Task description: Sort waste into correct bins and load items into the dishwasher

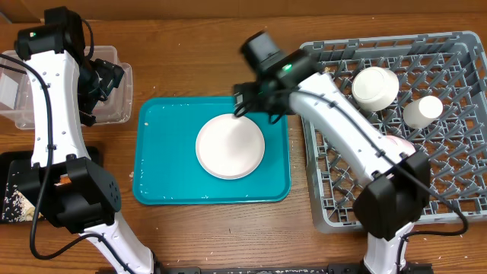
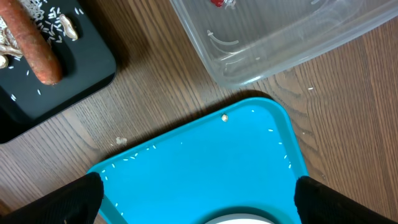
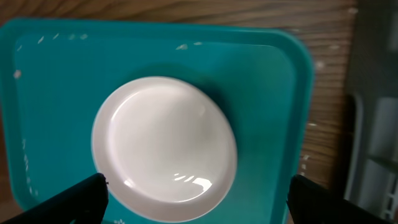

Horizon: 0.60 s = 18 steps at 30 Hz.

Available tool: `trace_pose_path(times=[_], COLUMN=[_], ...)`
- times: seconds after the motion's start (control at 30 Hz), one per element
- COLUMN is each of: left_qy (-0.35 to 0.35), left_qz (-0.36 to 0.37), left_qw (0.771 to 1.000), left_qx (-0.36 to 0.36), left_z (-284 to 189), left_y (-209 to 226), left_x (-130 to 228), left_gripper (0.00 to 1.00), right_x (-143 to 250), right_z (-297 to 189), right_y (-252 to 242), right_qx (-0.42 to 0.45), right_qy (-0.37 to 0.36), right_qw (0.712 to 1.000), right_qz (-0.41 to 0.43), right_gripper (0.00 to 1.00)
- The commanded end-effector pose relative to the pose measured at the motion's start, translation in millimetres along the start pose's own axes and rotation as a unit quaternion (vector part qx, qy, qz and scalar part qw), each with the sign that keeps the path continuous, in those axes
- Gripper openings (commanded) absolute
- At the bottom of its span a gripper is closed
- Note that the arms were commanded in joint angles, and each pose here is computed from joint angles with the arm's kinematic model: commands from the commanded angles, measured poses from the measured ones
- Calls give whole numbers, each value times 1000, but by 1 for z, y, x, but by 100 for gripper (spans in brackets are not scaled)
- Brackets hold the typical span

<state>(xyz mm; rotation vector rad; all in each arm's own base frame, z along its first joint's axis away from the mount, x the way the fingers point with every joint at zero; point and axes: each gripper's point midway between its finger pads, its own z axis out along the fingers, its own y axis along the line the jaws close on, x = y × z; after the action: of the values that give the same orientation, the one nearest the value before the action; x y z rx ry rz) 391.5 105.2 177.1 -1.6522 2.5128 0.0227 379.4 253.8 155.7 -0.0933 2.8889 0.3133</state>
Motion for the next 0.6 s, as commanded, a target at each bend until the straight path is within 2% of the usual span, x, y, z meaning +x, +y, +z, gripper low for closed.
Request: trace_pose_path(times=[0.0,0.13,0.27,0.57], left_qy=[-7,-7,-7,-7], left_qz=[-10,-10,-10,-10], left_qw=[1000,1000,1000,1000], left_qx=[9,9,9,9], left_z=[-10,-10,-10,-10], left_y=[1,1,1,1], left_x=[2,2,2,2], left_gripper=[100,100,100,100], right_x=[5,22,41,68], right_z=[14,39,65,108], right_y=[-18,-18,-10,-19], right_qx=[3,-25,-57,-46], right_qy=[23,59,81,86], right_qw=[999,997,995,993], right_qz=[23,31,28,71], right_gripper=[84,70,69,64])
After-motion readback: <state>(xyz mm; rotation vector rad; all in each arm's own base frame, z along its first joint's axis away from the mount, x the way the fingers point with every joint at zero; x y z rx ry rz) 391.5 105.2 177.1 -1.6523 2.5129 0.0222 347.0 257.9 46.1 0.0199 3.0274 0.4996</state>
